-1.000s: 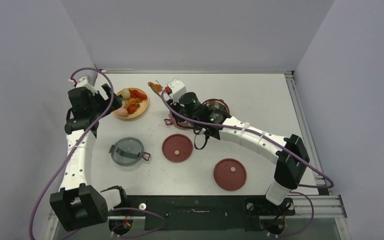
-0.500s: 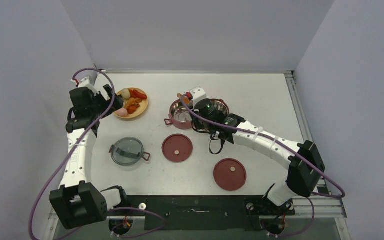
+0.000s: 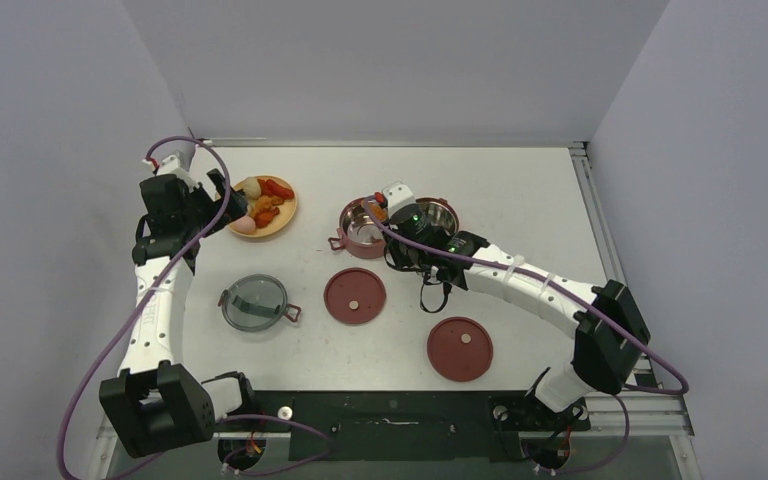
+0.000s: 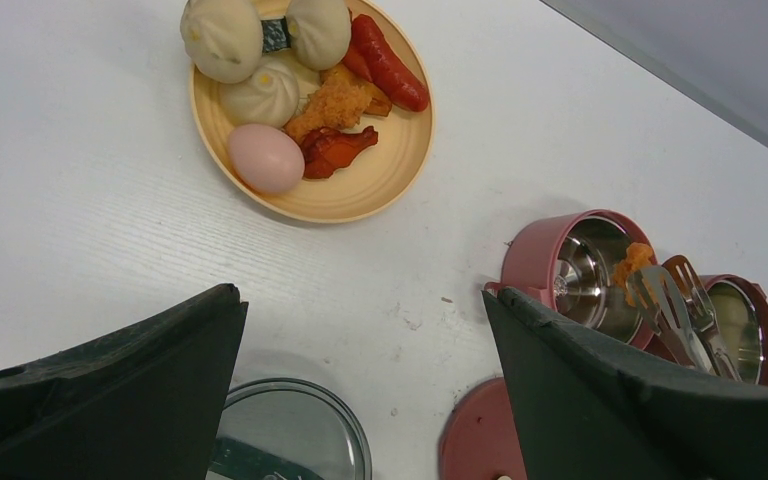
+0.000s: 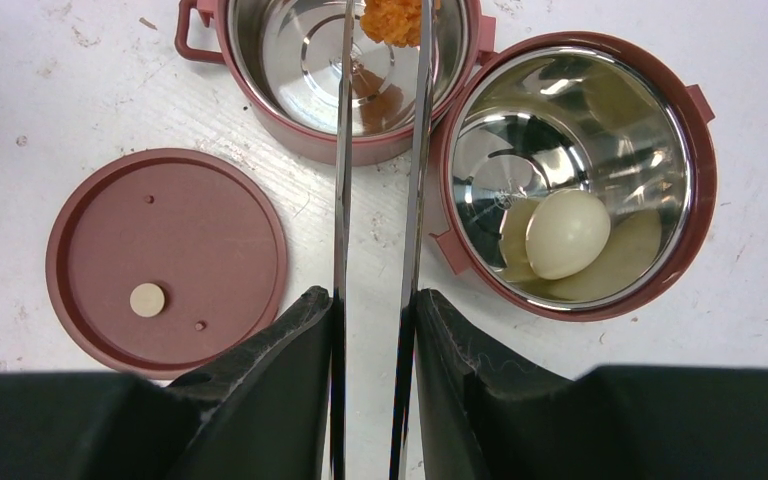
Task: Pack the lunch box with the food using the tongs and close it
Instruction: Place the fake food in the packing box.
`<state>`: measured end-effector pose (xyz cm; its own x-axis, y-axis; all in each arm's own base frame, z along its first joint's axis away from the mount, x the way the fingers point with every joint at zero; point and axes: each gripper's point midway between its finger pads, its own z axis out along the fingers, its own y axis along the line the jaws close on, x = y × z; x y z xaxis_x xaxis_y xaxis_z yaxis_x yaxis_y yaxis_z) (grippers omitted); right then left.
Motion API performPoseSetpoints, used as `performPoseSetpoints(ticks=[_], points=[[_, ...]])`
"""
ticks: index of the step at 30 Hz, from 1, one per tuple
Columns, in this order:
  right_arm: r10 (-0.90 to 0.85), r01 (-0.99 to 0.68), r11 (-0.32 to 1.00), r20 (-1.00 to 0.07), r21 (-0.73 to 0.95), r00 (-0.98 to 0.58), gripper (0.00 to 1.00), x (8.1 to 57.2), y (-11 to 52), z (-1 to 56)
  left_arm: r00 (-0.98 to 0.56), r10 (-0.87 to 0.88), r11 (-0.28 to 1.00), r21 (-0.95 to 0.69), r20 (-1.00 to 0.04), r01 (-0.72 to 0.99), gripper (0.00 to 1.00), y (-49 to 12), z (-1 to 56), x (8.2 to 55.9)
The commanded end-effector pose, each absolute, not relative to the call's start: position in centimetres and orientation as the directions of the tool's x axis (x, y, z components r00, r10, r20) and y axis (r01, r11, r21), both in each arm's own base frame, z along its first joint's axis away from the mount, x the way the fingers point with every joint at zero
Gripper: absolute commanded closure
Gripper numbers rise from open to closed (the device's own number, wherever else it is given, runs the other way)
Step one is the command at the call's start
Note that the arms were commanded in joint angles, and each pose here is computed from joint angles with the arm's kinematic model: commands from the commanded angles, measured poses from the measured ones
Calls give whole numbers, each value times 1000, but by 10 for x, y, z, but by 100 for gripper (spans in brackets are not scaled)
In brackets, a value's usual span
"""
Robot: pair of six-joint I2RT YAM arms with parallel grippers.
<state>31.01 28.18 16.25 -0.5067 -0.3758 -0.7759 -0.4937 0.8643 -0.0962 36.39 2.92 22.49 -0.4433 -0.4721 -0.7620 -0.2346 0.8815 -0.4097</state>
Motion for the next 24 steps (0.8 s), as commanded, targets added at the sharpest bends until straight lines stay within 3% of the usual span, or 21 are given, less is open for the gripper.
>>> performPoseSetpoints(ticks=[1, 14, 24], points=[[-341, -465, 881, -798, -87, -497, 94, 317, 283, 172, -400, -464, 886, -421, -791, -194, 4, 27, 240, 374], [-363, -462, 881, -768, -99, -528, 92, 317, 284, 156, -412, -458, 888, -419, -788, -188, 4, 23, 237, 375], [-363, -463, 881, -769, -99, -526, 77, 320, 287, 154, -410, -455, 890, -415, -791, -187, 4, 23, 238, 375]])
